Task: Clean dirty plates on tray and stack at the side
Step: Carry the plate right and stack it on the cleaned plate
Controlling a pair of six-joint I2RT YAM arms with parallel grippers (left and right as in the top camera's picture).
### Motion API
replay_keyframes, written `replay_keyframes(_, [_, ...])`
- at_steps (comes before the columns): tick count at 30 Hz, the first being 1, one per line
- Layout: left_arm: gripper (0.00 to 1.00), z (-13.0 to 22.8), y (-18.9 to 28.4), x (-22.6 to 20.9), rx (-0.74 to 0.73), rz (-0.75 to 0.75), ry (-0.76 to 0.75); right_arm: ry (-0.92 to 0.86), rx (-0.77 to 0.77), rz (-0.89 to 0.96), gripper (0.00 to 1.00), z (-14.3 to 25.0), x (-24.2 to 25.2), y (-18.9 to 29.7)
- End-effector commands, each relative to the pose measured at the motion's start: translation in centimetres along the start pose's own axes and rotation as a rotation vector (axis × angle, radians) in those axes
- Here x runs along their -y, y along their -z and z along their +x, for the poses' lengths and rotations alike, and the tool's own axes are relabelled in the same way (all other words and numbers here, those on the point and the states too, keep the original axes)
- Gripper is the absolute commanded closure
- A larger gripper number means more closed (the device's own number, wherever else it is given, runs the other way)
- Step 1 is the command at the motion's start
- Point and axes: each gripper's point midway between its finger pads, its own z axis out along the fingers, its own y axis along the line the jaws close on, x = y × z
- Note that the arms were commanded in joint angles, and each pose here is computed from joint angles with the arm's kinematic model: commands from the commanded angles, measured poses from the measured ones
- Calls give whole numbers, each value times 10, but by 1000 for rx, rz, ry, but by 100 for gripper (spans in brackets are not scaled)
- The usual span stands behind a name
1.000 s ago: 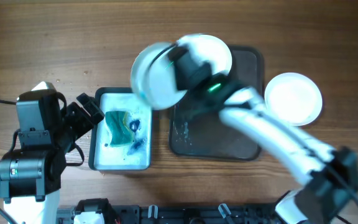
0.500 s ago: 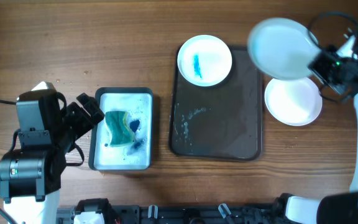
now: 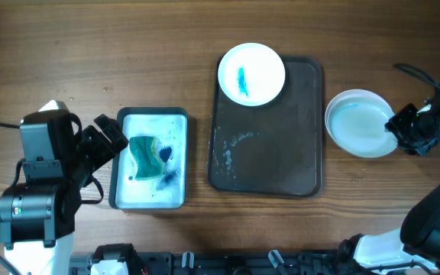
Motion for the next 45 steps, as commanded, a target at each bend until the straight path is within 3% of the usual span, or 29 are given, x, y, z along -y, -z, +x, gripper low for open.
replay_keyframes(1, [0, -7, 4, 0, 23, -1, 19, 255, 81, -251, 46, 6, -71, 50])
replay_keyframes(6, [0, -7, 4, 0, 23, -2, 19, 629, 246, -404, 47, 48, -165, 114])
replay_keyframes(11, [0, -7, 4, 0, 23, -1, 19, 897, 349, -439, 47, 95, -231, 119])
replay_keyframes(14, [0, -7, 4, 0, 23, -1, 19, 940, 418, -323, 47, 93, -250, 93])
replay_keyframes(16, [0, -7, 4, 0, 23, -1, 19, 939, 440, -260, 37, 84, -256, 73])
replay_keyframes(20, [0, -7, 4, 0, 23, -1, 19, 910, 472, -160, 36, 55, -266, 21])
replay_keyframes(27, [0, -7, 4, 0, 23, -1, 19, 918, 384, -199, 37, 51, -285, -69])
replay_keyframes(31, [0, -7, 4, 0, 23, -2, 19, 948, 280, -308, 49, 74, -295, -91])
replay_keyframes(34, [0, -7, 4, 0, 23, -1, 19, 959, 228, -377, 74, 87, -301, -94])
replay_keyframes(38, [0, -7, 4, 0, 23, -2, 19, 938, 209, -358, 96, 88, -296, -96])
replay_keyframes(45, [0, -7, 4, 0, 23, -1, 19, 817, 172, -317, 96, 90, -277, -59])
